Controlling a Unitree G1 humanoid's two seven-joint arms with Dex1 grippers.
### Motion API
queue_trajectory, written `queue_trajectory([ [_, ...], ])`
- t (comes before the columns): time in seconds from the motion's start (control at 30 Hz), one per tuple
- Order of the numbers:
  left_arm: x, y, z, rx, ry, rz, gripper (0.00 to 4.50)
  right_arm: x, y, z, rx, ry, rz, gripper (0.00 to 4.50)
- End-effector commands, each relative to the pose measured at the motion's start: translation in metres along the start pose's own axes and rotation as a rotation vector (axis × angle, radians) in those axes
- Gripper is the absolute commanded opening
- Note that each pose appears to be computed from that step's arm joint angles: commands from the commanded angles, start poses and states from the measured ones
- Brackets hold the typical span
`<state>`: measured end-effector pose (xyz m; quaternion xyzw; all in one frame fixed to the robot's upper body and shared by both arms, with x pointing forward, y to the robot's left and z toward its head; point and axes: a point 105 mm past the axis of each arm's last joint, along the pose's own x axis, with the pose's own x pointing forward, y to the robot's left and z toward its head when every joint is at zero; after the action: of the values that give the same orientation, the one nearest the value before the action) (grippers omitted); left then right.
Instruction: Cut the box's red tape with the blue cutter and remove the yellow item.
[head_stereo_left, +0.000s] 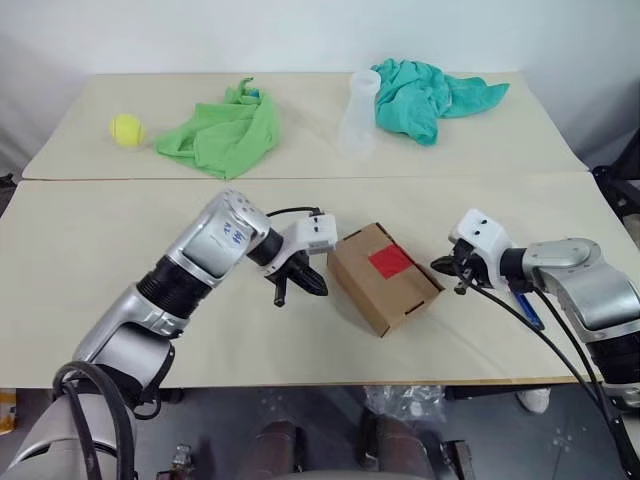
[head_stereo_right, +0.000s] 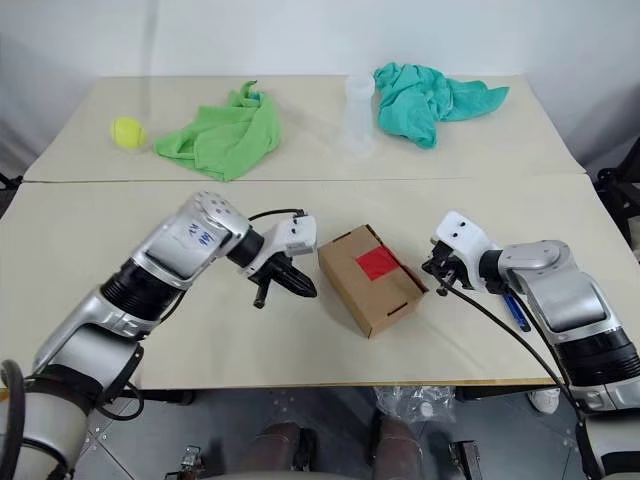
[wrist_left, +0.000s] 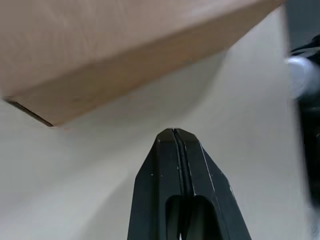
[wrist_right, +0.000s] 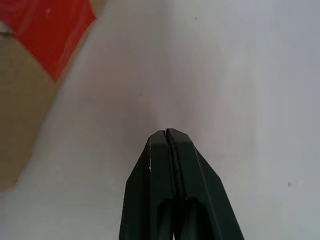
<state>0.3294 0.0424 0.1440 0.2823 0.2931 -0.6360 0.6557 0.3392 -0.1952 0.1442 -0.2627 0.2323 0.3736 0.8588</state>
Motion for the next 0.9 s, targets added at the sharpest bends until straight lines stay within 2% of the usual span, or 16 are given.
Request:
queue_trajectory([
  [0.03, 0.005, 0.017, 0.007, 0.035, -0.018, 0.100, 0.00, -0.006, 0.015, 0.008, -0.004, -0.006, 0.041, 0.03],
  [0.2, 0.017, 0.028, 0.018, 0.023, -0.075, 0.132, 0.00, -0.012, 0.037, 0.010, 0.015, -0.004, 0.060, 0.03],
  [0.47, 0.025, 0.029, 0.021, 0.044, -0.071, 0.101, 0.00, -0.020, 0.054, 0.012, 0.045, 0.009, 0.042, 0.03],
  [0.77, 0.030, 0.035, 0.029, 0.056, -0.086, 0.106, 0.00, -0.026, 0.040, 0.000, 0.079, 0.059, -0.082, 0.03],
  [0.9, 0.016, 0.043, 0.023, 0.033, -0.084, 0.143, 0.00, -0.050, 0.023, -0.007, 0.087, 0.084, -0.184, 0.03],
])
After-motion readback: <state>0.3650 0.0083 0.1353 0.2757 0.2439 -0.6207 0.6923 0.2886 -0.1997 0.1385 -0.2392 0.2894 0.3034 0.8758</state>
